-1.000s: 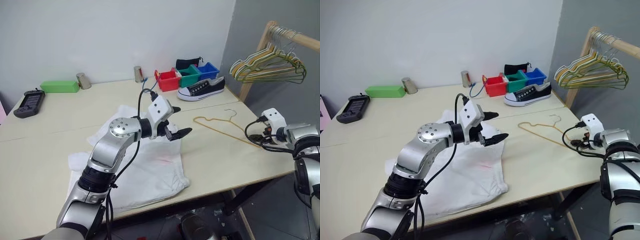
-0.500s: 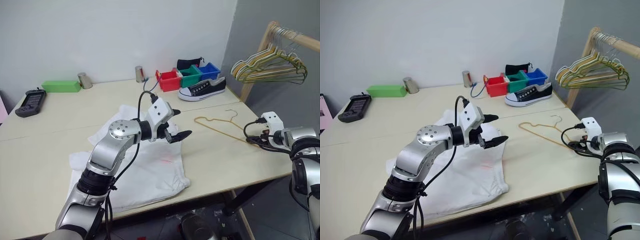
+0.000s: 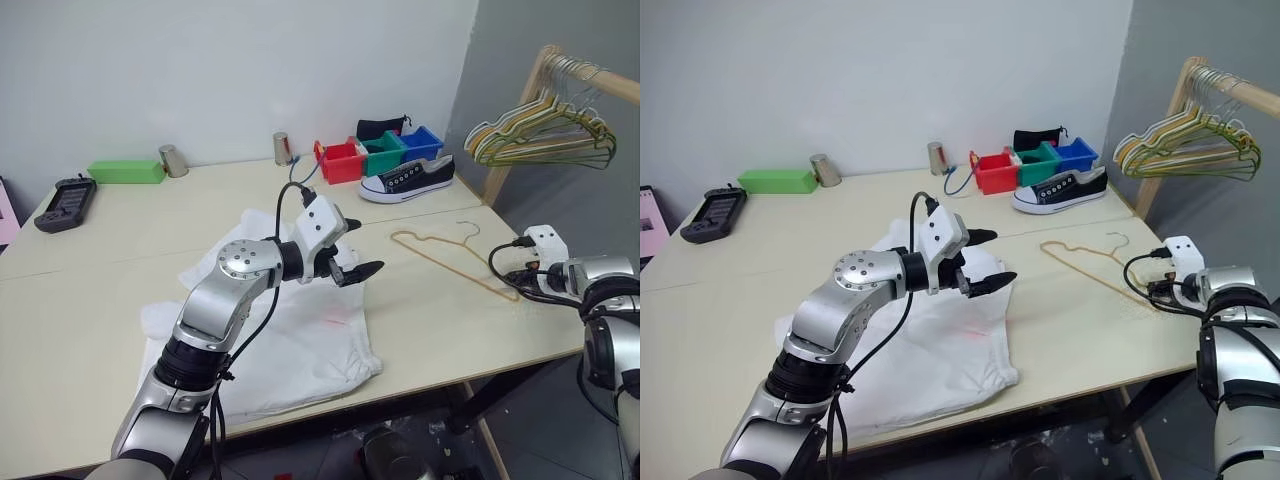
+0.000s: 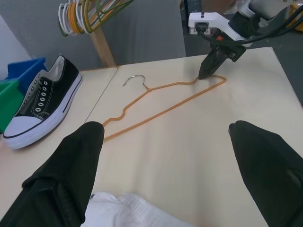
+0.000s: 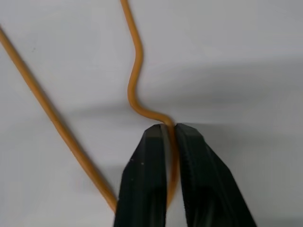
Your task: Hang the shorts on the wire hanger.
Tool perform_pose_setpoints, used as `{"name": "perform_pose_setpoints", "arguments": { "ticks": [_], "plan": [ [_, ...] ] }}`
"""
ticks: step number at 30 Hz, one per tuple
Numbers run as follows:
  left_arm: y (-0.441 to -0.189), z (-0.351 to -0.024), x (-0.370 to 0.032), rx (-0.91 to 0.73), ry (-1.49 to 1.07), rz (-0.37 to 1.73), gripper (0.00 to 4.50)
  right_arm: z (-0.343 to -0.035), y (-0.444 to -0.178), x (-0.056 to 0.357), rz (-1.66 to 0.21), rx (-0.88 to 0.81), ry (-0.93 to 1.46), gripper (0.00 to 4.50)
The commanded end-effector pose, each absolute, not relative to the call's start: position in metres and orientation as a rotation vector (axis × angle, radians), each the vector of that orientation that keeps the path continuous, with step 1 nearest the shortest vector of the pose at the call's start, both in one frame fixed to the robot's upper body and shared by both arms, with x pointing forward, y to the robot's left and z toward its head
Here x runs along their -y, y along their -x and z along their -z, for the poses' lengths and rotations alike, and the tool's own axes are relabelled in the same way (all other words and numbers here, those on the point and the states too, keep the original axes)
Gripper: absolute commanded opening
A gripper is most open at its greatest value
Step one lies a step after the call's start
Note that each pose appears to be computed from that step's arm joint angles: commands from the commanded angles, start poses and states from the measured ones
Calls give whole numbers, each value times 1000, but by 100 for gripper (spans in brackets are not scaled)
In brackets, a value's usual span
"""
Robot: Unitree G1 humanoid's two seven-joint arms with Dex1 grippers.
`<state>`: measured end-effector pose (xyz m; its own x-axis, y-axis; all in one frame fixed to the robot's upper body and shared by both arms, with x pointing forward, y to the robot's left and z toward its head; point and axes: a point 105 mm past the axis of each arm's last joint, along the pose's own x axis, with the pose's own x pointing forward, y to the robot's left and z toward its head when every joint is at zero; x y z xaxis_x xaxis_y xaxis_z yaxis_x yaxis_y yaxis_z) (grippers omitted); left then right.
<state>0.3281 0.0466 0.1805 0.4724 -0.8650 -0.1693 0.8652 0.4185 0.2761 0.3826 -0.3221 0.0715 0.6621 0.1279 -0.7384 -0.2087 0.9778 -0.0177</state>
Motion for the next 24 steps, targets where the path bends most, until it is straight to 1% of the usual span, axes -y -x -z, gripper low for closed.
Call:
{"name": "perform_pose_setpoints", "arguments": {
  "ticks": [1,7,9,11,12,14,16,19,21,24],
  "plan": [
    [-327,-195,-43,56,-371,1087,450,-71,-384,319,-208,-820,110,3],
    [-328,-195,-45,58,-372,1079,450,-72,-384,318,-262,-829,192,3],
    [-332,-198,-53,60,-369,1051,450,-89,-396,310,-325,-756,330,3],
    [-341,-207,-70,63,-345,994,450,-117,-414,296,-380,-630,442,3],
    [-344,-210,-76,65,-337,977,450,-125,-419,292,-394,-597,463,3],
    [-353,-223,-104,68,-317,917,450,-157,-434,273,-440,-432,661,3],
    [-361,-238,-132,81,-314,857,450,-179,-441,251,-495,-283,788,3],
    [-363,-252,-160,73,-316,840,450,-200,-444,224,-519,-107,881,3],
    [-362,-257,-172,60,-312,844,450,-212,-442,209,-528,0,922,3],
    [-362,-266,-188,30,-280,886,450,-233,-434,180,-549,205,1012,3]
  ]
}}
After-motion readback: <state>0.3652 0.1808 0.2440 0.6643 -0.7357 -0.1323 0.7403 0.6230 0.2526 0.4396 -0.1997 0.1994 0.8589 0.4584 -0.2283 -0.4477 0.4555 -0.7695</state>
